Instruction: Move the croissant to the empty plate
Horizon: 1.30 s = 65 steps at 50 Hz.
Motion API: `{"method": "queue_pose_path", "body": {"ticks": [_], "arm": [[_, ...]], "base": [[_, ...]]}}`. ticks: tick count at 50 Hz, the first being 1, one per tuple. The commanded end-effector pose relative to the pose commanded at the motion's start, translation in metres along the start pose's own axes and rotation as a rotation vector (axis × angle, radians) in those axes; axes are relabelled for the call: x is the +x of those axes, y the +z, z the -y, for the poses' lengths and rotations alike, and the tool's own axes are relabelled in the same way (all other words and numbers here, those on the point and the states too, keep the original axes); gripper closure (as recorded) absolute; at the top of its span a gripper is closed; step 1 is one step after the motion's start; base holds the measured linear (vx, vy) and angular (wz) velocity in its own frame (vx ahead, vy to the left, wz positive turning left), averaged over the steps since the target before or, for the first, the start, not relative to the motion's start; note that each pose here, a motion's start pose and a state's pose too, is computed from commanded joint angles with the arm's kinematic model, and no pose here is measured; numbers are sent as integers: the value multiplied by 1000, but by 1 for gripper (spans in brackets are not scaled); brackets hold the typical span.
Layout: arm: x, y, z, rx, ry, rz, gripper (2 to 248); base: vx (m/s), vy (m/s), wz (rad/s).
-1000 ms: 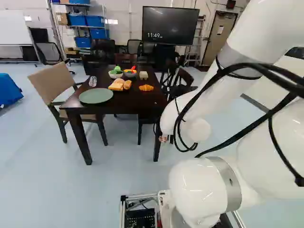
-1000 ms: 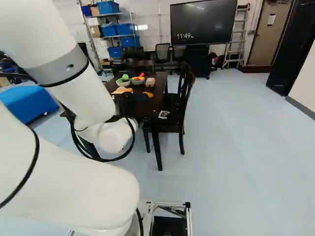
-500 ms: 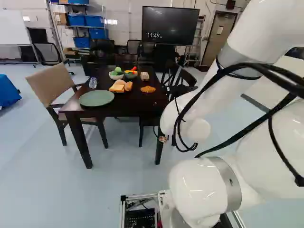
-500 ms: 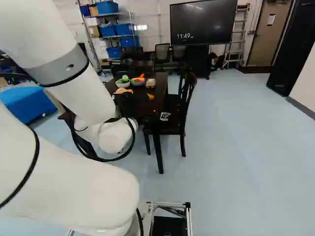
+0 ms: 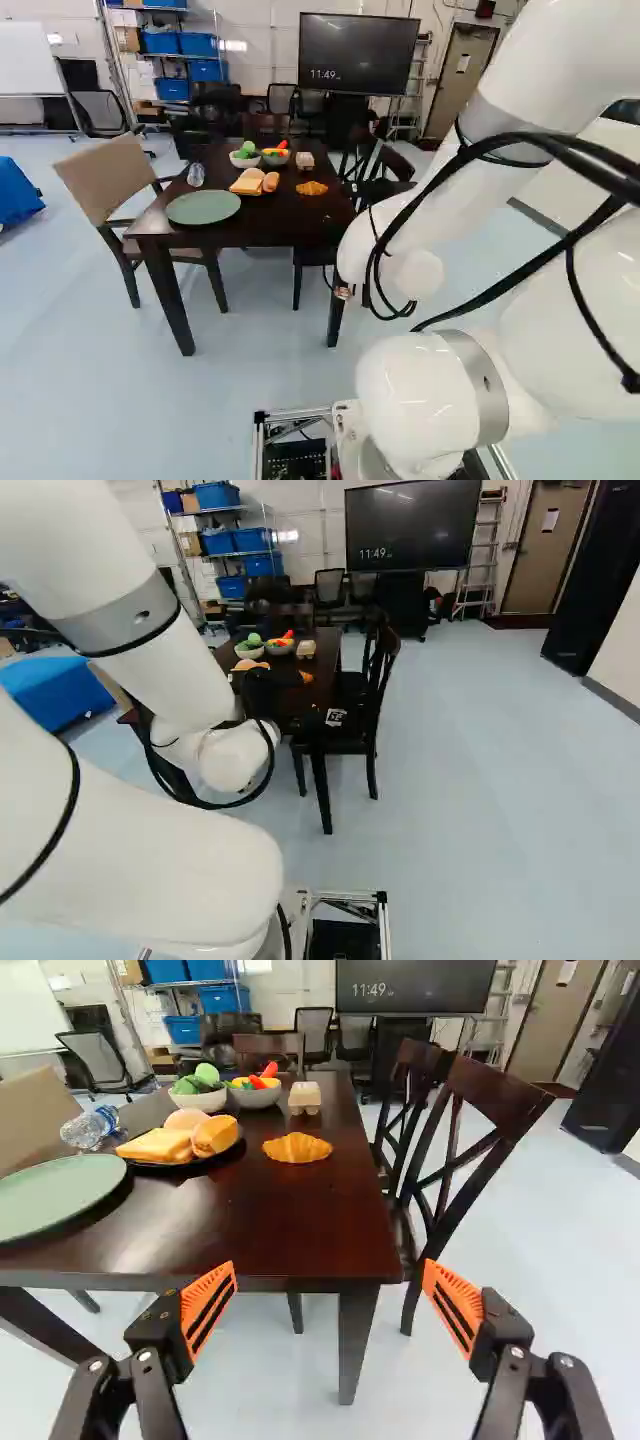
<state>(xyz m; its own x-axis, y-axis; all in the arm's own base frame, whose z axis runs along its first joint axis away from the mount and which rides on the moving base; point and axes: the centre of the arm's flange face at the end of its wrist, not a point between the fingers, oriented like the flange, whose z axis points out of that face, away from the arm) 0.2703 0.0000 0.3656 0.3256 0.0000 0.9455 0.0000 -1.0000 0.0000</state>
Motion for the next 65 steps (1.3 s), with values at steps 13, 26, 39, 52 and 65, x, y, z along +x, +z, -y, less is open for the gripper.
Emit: {"method": "queue_pose_path", "body": {"ticks": [13, 26, 39, 52, 65], "arm": [[0, 0, 0, 0, 0, 0, 3], [0, 0, 0, 0, 0, 0, 3], [0, 0, 0, 0, 0, 0, 3], [0, 0, 0, 0, 0, 0, 3], [0, 0, 0, 0, 0, 0, 3]], "base": [[24, 0, -2], [53, 1, -4], [66, -1, -6], [76, -2, -14], [68, 27, -12]]}}
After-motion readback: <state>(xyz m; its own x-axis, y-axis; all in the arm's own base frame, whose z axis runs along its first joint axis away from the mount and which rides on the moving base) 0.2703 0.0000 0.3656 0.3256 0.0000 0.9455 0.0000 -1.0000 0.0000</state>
